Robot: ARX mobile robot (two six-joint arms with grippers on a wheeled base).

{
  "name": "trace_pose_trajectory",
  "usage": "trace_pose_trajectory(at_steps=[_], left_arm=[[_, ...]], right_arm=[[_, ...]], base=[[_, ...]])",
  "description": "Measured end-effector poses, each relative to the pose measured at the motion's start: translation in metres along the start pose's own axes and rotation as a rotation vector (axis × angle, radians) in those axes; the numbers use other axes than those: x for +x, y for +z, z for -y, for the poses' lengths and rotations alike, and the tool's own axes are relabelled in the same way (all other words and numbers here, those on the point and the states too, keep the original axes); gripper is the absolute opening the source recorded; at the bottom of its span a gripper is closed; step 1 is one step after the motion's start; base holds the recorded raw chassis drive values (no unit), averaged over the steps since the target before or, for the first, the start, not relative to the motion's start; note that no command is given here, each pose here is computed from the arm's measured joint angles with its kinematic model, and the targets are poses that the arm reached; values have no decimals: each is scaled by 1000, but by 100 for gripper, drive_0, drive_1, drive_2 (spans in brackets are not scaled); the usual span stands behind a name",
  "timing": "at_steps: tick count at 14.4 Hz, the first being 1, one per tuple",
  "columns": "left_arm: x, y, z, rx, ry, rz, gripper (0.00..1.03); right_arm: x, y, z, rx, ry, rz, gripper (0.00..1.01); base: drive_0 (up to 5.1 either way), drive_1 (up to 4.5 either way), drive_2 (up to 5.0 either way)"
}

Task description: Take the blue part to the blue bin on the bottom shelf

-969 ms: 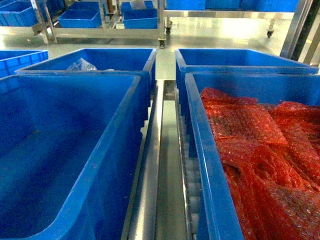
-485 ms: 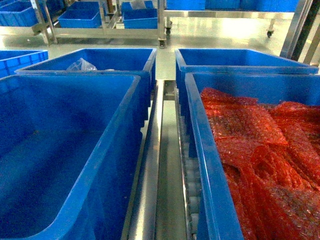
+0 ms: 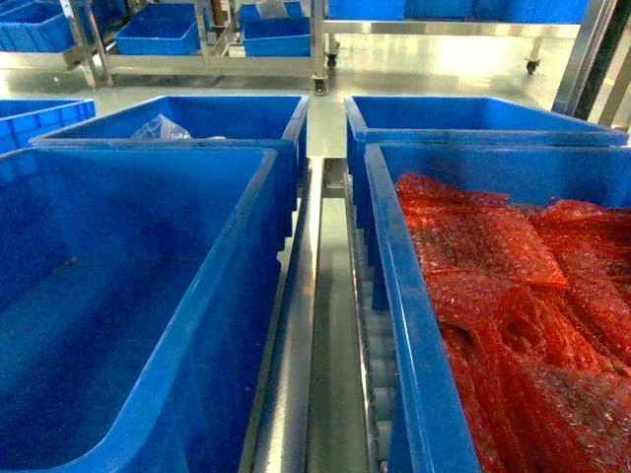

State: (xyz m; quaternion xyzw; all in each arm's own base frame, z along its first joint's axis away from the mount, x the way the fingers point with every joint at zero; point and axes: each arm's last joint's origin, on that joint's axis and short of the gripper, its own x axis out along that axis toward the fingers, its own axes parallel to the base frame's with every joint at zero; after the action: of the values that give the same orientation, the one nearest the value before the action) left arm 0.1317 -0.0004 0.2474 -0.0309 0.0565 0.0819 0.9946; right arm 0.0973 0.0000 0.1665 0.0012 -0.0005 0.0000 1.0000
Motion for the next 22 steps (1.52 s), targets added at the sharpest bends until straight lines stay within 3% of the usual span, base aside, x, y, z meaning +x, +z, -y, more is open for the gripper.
trace_pose_trajectory(at_steps=[10, 13, 22], left_arm=[[0, 0, 0, 0, 0, 0, 43], [0, 1, 3, 20, 41, 50, 43], [17, -7, 15, 37, 36, -13, 43]], right_arm=[[0, 0, 0, 0, 0, 0, 98], [0, 0, 0, 0, 0, 0, 98], [0, 0, 0, 0, 0, 0, 98]], base=[[0, 0, 0], [0, 0, 0], [0, 0, 0]])
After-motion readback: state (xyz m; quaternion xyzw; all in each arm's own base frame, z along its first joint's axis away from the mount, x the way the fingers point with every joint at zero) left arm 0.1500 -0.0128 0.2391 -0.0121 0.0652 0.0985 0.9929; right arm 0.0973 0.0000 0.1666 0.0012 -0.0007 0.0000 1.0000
